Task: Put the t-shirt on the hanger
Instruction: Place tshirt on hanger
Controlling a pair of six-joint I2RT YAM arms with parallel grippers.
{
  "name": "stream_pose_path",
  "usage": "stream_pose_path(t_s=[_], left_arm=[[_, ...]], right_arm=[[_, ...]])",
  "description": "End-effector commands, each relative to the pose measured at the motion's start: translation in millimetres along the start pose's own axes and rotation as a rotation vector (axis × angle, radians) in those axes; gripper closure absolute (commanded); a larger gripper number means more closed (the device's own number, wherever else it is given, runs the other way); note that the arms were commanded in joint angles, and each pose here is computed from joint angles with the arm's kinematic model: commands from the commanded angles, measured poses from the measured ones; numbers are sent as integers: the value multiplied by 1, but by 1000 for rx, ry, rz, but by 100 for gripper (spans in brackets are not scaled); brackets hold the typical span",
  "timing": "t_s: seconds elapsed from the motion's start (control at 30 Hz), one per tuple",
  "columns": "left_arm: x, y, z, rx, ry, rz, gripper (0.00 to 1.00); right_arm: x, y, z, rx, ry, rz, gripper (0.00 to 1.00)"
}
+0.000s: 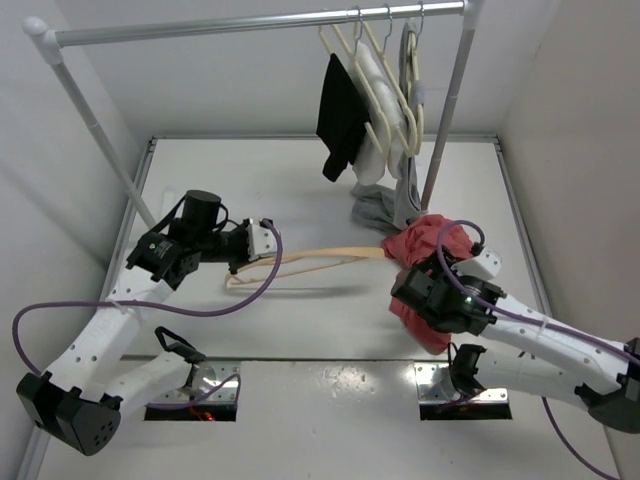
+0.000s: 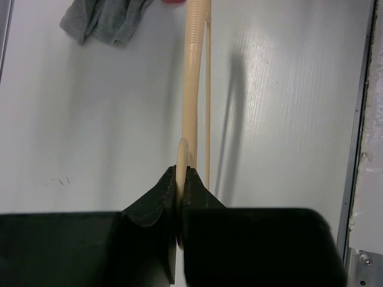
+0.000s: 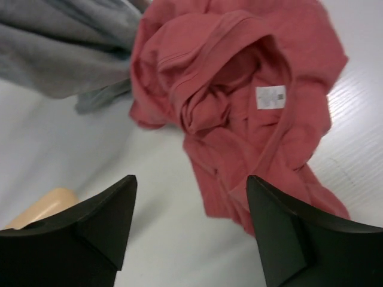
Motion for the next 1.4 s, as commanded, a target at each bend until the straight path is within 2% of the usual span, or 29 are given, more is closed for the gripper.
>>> stream_pose_path(t_s=[0.0,0.2,0.27,0.3,0.37,0.5,0.7,0.77,0.8,0.83,0.93,1.03,1.07,1.1,1.2,1.3,1.37], left_arm=[[3,14,-3,-47,22,51,100],[3,20,-6,-71,24,43,100],[2,20,-6,-71,23,34,100],[1,23,-9,-85,25,41,100],[0,25,-12,-91,33,39,100],[-1,27,-14,-97,41,36,100],[-2,31,-22,-104,67,45,100],[-2,31,-24,-101,79,50,100],[-2,31,-24,-101,79,50,100],[-2,31,-24,-101,79,50,100],[-3,28,-22,-90,79,44,100],[-3,28,-22,-90,79,44,100],[-3,28,-22,-90,79,44,100],[-3,28,-22,-90,79,44,100],[0,25,-26,-61,110,46,100],[2,17,-30,-5,160,46,100],[3,4,-32,68,203,24,100]], right_arm=[[-2,7,12,-126,-35,114,25],[7,-2,34,-151,-154,-60,17],[5,-7,46,-155,-178,-45,17],[-2,-12,54,-144,-202,-112,18],[3,-14,70,-132,-219,-93,18],[-1,-11,93,-151,-331,-168,20],[-16,-27,116,-51,-382,-177,20],[-27,-32,120,-38,-395,-185,31],[-24,-33,125,-32,-373,-166,39],[-28,-36,125,-13,-358,-213,52],[-21,-39,129,25,-298,-224,72],[-18,-45,128,69,-250,-230,83],[-16,-46,128,77,-240,-237,92],[-14,-46,126,83,-217,-226,98],[-7,-46,120,107,-138,-254,100],[2,-53,110,197,-11,-309,100],[19,-56,97,248,149,-303,100]])
Point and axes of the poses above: each gripper's point midway between its finger pads, its own z axis out along the fingers, its own x axis along the line the jaws close on, y = z × x, the point moved 5 cm from there along -z, back along the fingers, and after that the axes turned 8 degrees about z, right-handed, at the moved point
